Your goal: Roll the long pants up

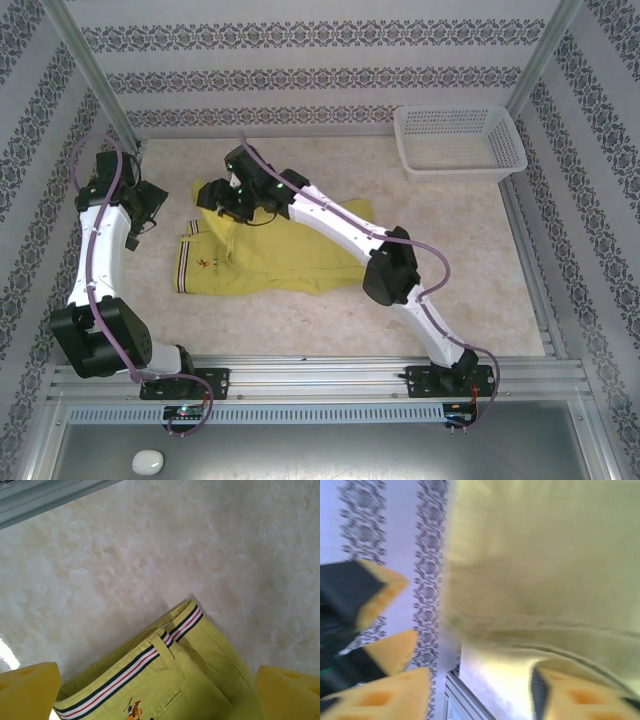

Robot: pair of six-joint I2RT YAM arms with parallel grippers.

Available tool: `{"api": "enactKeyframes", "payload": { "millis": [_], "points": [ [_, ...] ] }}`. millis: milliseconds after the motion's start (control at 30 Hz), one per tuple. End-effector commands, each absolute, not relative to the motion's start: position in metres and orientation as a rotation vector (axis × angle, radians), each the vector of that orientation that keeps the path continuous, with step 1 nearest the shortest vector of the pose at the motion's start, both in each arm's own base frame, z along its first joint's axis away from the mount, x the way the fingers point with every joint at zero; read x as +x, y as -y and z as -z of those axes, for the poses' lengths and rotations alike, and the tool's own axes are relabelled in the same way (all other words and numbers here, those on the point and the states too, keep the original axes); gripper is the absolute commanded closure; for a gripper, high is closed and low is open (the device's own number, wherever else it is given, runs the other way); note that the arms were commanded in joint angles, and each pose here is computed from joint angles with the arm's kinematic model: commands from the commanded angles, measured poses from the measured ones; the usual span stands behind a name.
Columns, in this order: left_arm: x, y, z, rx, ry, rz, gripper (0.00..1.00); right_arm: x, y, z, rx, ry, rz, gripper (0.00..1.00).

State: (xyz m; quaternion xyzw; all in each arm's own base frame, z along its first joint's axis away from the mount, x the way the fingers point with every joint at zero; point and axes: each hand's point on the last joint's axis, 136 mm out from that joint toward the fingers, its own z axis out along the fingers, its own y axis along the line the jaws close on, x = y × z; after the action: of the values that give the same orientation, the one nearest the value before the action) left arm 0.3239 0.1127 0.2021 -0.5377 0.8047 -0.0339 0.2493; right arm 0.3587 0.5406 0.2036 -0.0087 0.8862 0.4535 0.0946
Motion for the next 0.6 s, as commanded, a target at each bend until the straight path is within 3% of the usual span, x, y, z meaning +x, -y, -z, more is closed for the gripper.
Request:
{"api": "enactKeyframes", "payload": {
  "millis": [0,133,233,267,300,333,367,567],
  "points": [
    [0.314,-0.111,-0.205,-1.447,-2.21,0.095,0.0,0.346,-0.54,-0.185,-0.076,-2.707,-1.301,0.17],
    [0.319,-0.107,-0.213,-1.423,-2.201,0.138,0.0,0.362,-0.493,-0.19,-0.135,-2.692,-1.031,0.13],
    [0.328,-0.097,-0.223,-1.397,-2.179,0.235,0.11,0.378,-0.438,-0.201,-0.176,-2.683,-0.81,0.22],
    [0.332,-0.093,-0.227,-1.383,-2.166,0.274,0.32,0.382,-0.418,-0.205,-0.183,-2.679,-0.757,0.36],
    [0.334,-0.089,-0.23,-1.379,-2.15,0.306,0.67,0.386,-0.397,-0.205,-0.172,-2.682,-0.702,0.66],
    [0.336,-0.085,-0.231,-1.376,-2.136,0.334,0.87,0.389,-0.381,-0.205,-0.16,-2.678,-0.661,0.94],
    [0.339,-0.078,-0.231,-1.368,-2.127,0.374,1.0,0.39,-0.361,-0.196,-0.152,-2.695,-0.603,1.0],
    [0.37,0.004,-0.208,-1.246,-2.164,0.571,1.0,0.391,-0.275,-0.153,-0.049,-2.799,-0.456,1.0]
  ]
}}
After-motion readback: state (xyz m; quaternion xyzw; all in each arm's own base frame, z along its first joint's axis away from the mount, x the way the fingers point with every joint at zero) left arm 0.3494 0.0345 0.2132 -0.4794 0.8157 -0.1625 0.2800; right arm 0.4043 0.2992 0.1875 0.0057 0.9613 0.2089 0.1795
